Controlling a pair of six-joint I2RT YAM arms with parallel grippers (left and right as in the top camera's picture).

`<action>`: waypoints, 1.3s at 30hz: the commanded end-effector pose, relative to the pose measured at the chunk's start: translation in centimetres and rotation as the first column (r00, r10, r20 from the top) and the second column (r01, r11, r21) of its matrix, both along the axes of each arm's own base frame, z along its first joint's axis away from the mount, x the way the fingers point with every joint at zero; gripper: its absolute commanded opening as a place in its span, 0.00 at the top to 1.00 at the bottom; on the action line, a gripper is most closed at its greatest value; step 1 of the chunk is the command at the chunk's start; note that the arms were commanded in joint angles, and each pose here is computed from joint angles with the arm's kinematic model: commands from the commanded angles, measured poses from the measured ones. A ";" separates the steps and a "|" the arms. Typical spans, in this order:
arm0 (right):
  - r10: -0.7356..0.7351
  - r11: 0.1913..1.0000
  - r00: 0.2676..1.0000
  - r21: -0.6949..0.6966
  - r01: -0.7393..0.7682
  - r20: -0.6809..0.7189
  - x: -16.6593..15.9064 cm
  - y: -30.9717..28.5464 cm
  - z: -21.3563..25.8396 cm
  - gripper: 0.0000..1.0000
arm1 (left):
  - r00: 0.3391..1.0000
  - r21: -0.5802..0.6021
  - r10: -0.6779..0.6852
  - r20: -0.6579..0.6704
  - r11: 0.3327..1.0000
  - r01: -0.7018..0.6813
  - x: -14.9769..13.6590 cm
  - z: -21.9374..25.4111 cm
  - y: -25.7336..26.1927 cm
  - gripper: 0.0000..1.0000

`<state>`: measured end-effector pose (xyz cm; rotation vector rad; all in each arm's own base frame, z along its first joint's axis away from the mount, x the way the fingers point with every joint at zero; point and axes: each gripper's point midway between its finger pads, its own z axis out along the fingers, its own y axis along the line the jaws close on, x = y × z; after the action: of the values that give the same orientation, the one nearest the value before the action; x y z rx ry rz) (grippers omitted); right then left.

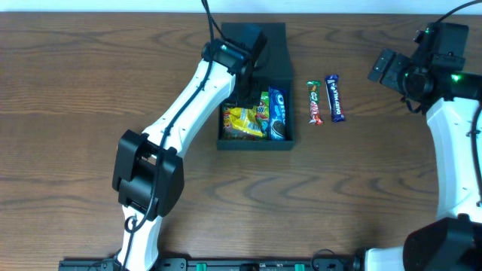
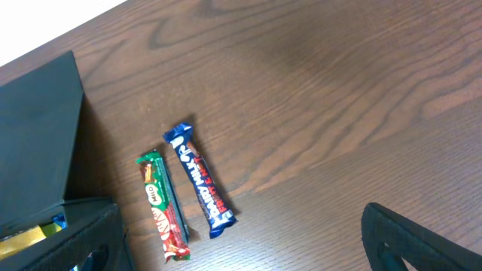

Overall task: Pack container
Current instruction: 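Lower the Hacks bag into the box with the left gripper and release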

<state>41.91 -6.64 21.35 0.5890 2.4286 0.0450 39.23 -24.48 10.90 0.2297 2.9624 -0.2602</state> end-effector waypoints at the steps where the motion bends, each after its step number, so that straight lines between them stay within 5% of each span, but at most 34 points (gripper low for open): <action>1: 0.002 1.000 1.000 -0.004 -0.002 0.001 -0.1 -0.3 0.2 0.01 | 1.000 0.039 -0.007 -0.025 0.999 0.008 -0.6 -2.2 0.8 0.77; 17: 0.002 1.000 1.000 -0.001 -0.002 -0.017 -0.5 -0.2 -0.1 0.01 | 0.992 0.097 0.019 -0.121 0.995 -0.007 -2.9 -6.8 3.3 0.76; 31: 0.003 1.000 1.000 0.001 -0.003 -0.031 -0.8 -0.2 -0.3 0.01 | 0.999 0.055 -0.034 -0.023 0.998 0.035 -0.4 -1.5 1.9 0.66; 35: 0.003 1.000 0.999 0.002 -0.003 -0.035 -0.8 -0.2 -0.3 0.01 | 0.999 0.076 -0.024 0.042 0.997 0.021 1.0 -0.6 2.0 0.76; 37: 0.003 1.000 0.999 0.002 -0.003 -0.035 -0.8 -0.2 -0.3 0.01 | 0.997 0.073 -0.021 0.071 0.997 0.016 1.7 -0.5 1.9 0.94; 39: 0.002 1.000 0.999 0.002 -0.002 -0.035 -0.8 -0.2 -0.3 0.01 | 0.997 0.054 -0.023 0.071 0.998 0.019 1.9 -0.7 1.6 0.94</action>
<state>41.17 -6.47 20.81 0.5961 2.4659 0.0455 40.33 -23.11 9.70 0.2733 2.9284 -0.1878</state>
